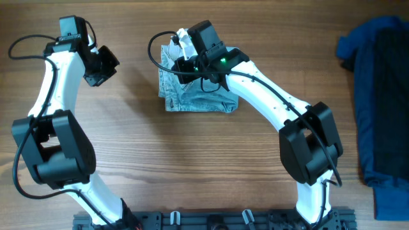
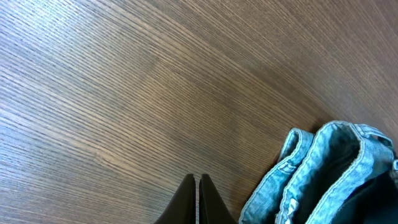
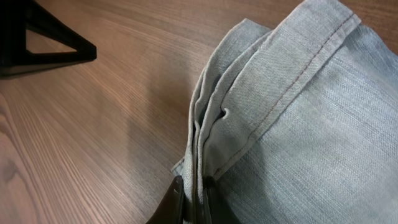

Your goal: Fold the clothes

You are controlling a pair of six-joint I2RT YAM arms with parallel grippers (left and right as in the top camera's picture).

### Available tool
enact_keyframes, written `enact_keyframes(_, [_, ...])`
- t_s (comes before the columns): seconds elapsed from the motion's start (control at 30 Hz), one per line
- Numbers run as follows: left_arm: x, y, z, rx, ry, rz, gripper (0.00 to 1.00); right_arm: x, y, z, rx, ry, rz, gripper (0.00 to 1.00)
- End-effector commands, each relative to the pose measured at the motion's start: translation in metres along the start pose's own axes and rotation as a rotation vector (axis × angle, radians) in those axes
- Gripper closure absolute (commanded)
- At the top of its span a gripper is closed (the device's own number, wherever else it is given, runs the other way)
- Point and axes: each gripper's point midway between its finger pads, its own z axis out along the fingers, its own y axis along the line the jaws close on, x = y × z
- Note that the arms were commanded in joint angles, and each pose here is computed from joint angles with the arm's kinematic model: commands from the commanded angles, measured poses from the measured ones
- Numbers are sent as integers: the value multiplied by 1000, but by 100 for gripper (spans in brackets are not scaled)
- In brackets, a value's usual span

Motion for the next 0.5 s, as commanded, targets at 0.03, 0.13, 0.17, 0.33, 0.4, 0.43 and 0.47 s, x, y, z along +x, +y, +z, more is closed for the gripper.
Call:
enact_keyframes(0.03, [-1, -1, -4, -5, -17, 29, 96, 3, 13, 11, -27, 11, 3, 96])
enact_keyframes(0.13, [-1, -1, -4, -5, -18, 29, 96, 2, 18, 15, -36, 3, 18, 85])
enact_keyframes(0.17, [-1, -1, -4, -5, -18, 29, 96, 2, 20, 16, -40, 0, 17, 75])
enact_keyframes(0.33, [-1, -3, -6, 5, -17, 30, 96, -3, 24, 8, -61, -13, -54, 36])
enact_keyframes(0.4, [0, -9, -10, 39, -18, 34, 96, -11, 17, -8, -48, -30, -50, 30])
enact_keyframes(0.43, [0, -16, -15, 73, -17, 39, 96, -16, 13, -19, -40, -40, -39, 29])
enact_keyframes(0.47, [1, -25, -20, 120, -12, 45, 96, -20, 8, -31, -29, -46, -27, 30])
